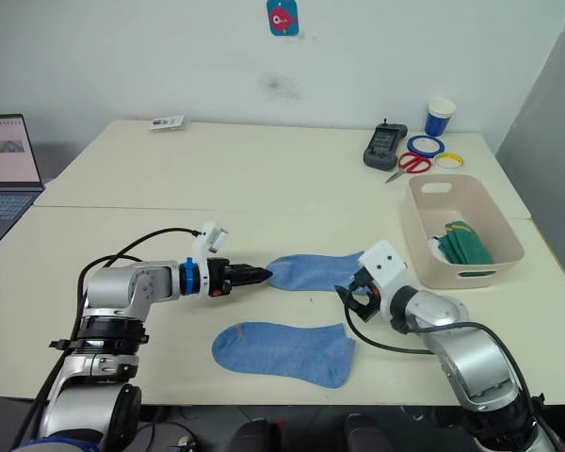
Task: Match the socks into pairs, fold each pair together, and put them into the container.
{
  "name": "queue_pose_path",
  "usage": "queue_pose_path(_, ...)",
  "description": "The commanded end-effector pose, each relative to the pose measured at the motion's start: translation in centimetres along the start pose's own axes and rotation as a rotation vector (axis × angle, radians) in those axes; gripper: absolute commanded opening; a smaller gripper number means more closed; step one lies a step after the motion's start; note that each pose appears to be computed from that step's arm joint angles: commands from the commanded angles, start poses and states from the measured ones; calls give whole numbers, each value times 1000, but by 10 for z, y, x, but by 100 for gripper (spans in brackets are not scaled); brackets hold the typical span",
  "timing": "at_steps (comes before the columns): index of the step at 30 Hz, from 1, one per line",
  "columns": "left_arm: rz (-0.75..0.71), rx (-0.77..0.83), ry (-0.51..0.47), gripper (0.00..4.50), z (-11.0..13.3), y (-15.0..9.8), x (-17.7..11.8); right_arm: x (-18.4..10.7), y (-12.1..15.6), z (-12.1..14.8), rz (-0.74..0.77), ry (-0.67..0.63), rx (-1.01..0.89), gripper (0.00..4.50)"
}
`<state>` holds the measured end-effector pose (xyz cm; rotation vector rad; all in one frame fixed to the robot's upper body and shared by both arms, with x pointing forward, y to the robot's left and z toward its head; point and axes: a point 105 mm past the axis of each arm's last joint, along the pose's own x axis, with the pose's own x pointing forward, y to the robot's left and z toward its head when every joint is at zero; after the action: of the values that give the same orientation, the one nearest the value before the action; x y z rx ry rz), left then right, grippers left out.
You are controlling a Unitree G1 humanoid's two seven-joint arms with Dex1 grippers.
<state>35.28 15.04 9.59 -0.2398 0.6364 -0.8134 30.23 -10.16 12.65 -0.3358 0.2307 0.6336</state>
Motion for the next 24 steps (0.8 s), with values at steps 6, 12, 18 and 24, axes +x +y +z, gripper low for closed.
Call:
queue_pose_path(6, -67, -6, 23, 47, -11, -22, 14, -3, -39, -2, -234, -48, 188, 450)
queue_pose_path(12, -36, 34, -20, 5, -5, -17, 8, 11, -47, -20, -276, -15, 350, 450)
queue_pose_path(18, -23, 52, -37, 0, -1, -14, 3, 33, -41, -31, -263, 9, 389, 411)
queue_pose_path(24, 7, 75, -40, 0, -1, -7, -4, 41, -33, -30, -220, 12, 322, 215)
